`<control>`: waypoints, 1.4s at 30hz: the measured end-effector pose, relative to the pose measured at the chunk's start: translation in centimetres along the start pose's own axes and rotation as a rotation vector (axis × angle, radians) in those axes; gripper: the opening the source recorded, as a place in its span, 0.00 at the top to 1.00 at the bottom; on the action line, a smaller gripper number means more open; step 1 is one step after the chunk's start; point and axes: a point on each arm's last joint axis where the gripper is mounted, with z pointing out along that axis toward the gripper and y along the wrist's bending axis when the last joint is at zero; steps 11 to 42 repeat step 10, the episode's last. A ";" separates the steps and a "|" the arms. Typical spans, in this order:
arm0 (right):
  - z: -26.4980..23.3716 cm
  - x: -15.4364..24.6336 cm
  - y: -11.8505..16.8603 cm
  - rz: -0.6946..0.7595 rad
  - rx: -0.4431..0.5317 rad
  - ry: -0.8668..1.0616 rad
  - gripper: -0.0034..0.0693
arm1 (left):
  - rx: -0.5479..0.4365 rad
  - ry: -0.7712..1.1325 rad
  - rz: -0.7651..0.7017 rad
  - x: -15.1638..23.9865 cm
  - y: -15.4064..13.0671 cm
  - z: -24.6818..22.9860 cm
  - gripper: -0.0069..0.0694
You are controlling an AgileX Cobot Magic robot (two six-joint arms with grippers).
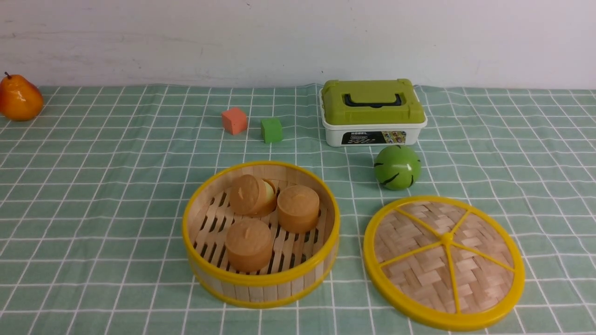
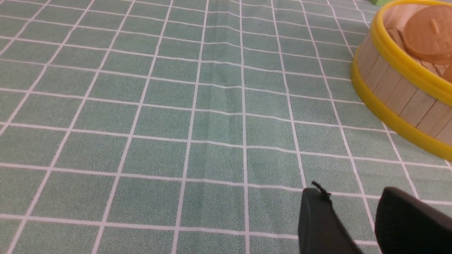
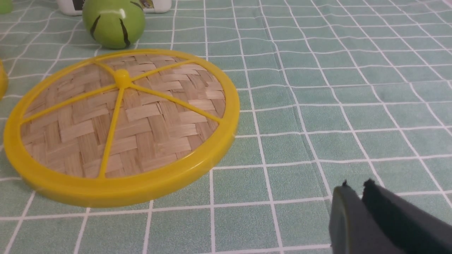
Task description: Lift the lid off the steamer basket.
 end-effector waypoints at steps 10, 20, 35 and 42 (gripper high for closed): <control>0.0 0.0 0.0 0.000 0.000 0.000 0.89 | 0.000 0.000 0.000 0.0 0.0 0.0 0.60; 0.0 0.0 0.0 0.000 0.000 0.000 0.89 | 0.000 0.000 0.000 0.0 0.0 0.0 0.60; 0.0 0.0 0.0 0.000 0.000 0.000 0.89 | 0.000 0.000 0.000 0.0 0.0 0.0 0.60; 0.0 0.0 0.0 0.000 0.000 0.000 0.89 | 0.000 0.000 0.000 0.0 0.0 0.0 0.60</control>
